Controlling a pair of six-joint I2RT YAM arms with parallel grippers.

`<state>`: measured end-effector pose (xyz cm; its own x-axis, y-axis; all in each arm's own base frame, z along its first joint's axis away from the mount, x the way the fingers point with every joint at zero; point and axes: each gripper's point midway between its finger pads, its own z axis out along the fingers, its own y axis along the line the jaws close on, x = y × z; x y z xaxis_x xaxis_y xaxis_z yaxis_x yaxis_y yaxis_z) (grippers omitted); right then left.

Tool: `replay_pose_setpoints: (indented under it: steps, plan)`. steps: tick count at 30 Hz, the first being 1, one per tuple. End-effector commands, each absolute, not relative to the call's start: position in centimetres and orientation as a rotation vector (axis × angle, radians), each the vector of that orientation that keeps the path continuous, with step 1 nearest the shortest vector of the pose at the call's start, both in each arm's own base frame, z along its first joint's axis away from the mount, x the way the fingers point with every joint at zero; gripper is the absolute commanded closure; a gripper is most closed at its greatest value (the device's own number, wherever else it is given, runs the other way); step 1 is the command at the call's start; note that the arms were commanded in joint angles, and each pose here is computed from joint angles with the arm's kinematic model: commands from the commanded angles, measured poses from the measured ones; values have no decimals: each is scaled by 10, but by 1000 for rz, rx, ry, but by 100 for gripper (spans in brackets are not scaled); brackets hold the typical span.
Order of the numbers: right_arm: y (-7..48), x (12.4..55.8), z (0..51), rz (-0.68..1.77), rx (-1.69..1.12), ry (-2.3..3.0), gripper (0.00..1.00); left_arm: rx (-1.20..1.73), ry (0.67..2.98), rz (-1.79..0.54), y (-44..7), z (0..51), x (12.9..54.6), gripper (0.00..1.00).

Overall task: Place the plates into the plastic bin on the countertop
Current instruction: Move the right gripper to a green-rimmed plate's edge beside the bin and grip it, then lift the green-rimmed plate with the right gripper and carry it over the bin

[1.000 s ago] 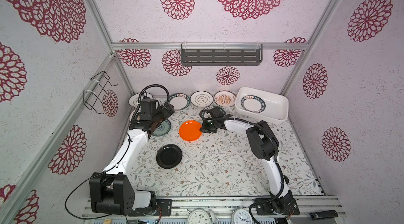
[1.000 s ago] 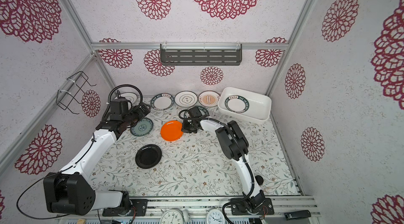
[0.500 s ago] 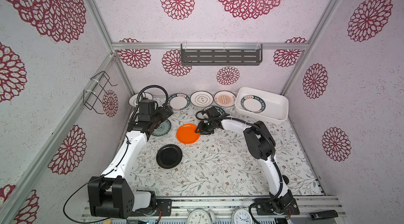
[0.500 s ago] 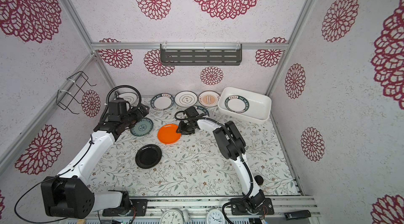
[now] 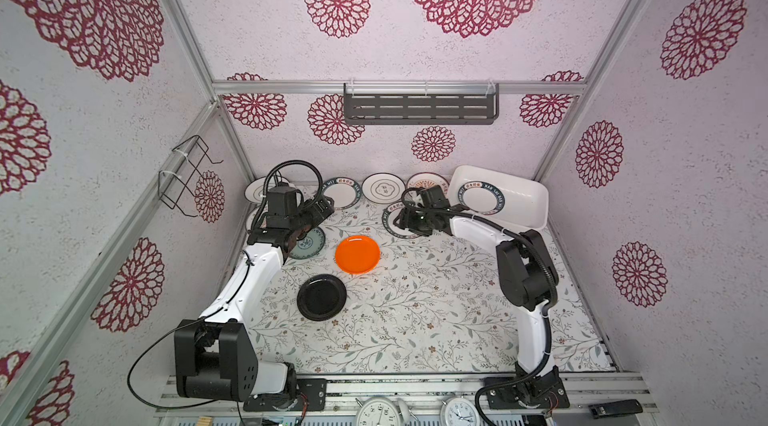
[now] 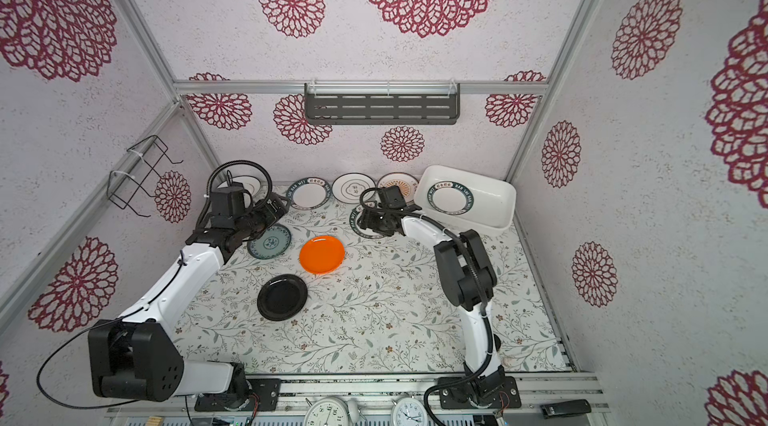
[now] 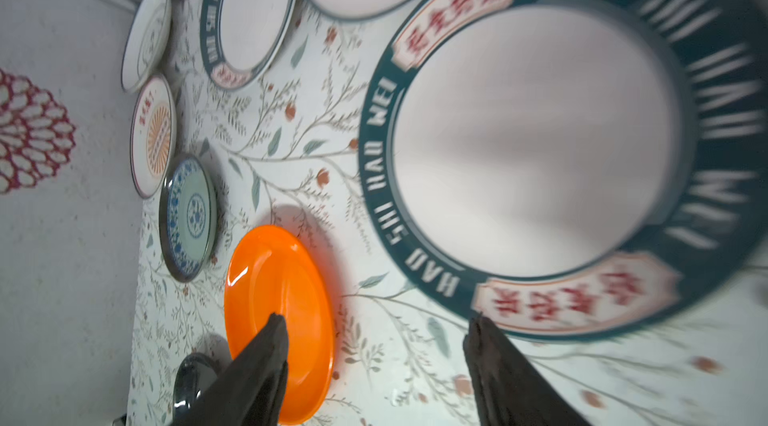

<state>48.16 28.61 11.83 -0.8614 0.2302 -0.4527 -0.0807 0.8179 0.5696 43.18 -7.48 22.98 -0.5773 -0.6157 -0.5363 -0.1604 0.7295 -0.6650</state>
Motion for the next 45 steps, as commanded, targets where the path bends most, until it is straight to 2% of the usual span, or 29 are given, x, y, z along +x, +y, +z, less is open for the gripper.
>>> replay_pose_setpoints:
  steps: [1, 7, 16, 24, 32, 35, 39, 45]
  plan:
    - [232, 506, 148, 721, 302, 2356, 23, -470, 2076, -816, -99, 252, 449, 3]
    - [187, 520, 129, 757, 462, 2359, 21, -394, 2089, -861, -134, 260, 479, 3]
    - [194, 535, 97, 828, 494, 2364, 25, -347, 2113, -910, -159, 260, 513, 3]
    - [201, 537, 78, 864, 503, 2381, 35, -327, 2126, -904, -161, 261, 515, 3]
    - [235, 539, 48, 907, 465, 2445, 45, -327, 2137, -864, -152, 261, 504, 3]
    - [241, 539, 39, 907, 469, 2468, 55, -335, 2135, -853, -149, 261, 501, 3]
    - [238, 535, 27, 876, 513, 2489, 76, -342, 2128, -838, -145, 263, 496, 3]
    - [233, 524, 28, 874, 527, 2473, 97, -347, 2111, -814, -140, 267, 488, 3]
